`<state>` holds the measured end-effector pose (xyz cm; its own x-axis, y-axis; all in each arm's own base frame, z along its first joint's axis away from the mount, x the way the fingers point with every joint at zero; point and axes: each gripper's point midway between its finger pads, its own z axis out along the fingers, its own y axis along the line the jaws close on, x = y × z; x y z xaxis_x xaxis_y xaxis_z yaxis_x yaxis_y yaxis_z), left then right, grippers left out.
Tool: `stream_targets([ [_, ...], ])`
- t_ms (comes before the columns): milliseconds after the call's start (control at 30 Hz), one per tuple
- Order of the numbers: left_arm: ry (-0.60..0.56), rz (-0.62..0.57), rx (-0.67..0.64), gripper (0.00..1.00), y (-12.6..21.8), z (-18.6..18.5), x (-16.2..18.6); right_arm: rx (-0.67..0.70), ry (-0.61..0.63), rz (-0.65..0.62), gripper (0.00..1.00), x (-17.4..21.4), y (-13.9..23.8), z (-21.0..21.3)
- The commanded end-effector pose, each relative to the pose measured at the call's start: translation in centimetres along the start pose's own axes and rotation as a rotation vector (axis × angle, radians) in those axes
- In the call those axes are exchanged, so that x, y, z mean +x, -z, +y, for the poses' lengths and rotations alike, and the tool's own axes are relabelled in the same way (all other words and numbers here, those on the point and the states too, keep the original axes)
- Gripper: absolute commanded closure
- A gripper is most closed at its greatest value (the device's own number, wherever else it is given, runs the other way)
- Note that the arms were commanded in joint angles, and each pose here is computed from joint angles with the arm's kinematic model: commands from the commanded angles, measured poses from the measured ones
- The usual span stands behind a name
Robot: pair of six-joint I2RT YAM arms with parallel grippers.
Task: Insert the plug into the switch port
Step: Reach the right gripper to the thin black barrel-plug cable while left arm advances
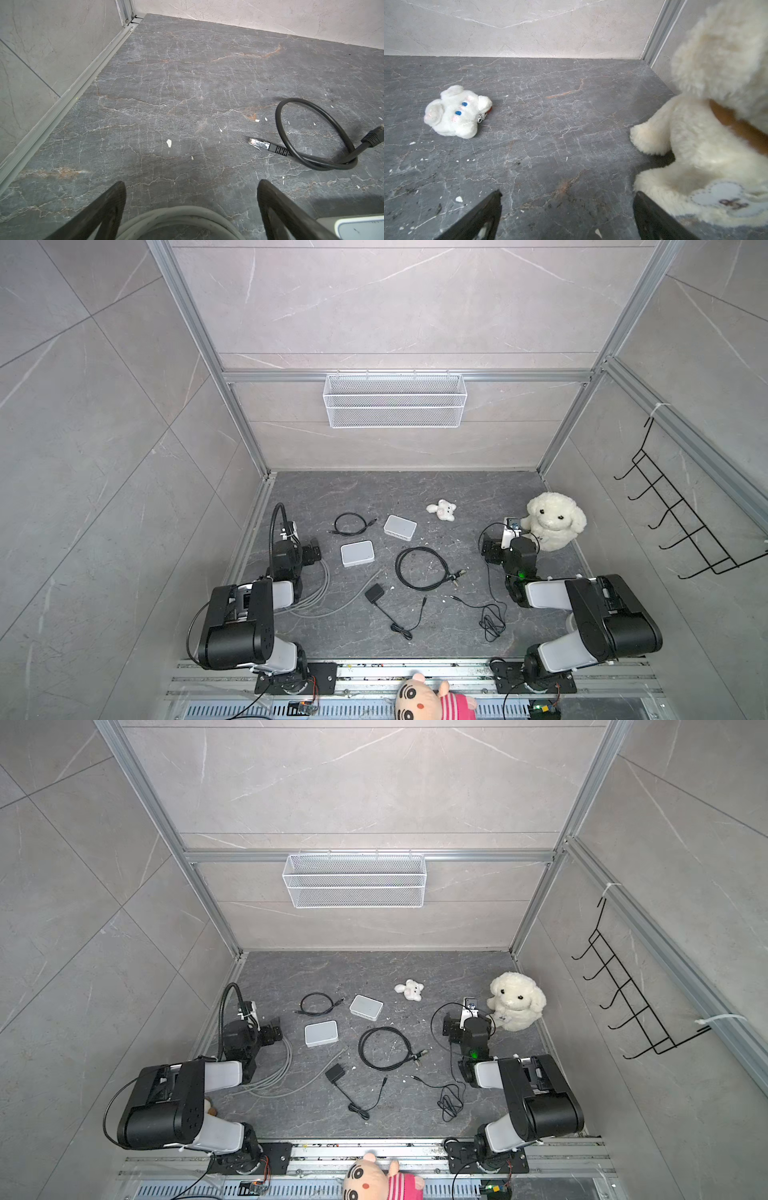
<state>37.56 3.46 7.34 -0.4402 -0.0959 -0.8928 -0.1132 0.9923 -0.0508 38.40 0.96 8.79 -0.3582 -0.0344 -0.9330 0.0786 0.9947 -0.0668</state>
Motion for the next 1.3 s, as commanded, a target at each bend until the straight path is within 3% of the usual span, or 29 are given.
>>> stream_targets([
  [0,-0.009,-0.061,-0.007,0.0,-0.2,0.0,-1.8,0.01,-0.024,-0.025,0.01,-0.7,0.0,-0.1],
  [833,-0.014,-0.057,-0.003,0.0,-0.2,-0.2,-1.7,-0.02,-0.014,-0.033,0.0,-1.5,0.0,0.4],
  [933,-0.006,-0.057,-0.027,0.0,0.1,0.2,-2.7,-0.04,0.009,0.06,0.01,-3.2,0.6,0.7],
  [1067,0.01,0.066,-0.09,0.0,1.2,0.9,-5.9,-0.2,0.018,0.089,0.07,-5.4,3.4,3.6],
  [1267,0.095,0.182,-0.037,0.0,3.9,-1.1,-8.5,-0.531,0.079,0.346,0.17,-2.6,10.5,11.8],
])
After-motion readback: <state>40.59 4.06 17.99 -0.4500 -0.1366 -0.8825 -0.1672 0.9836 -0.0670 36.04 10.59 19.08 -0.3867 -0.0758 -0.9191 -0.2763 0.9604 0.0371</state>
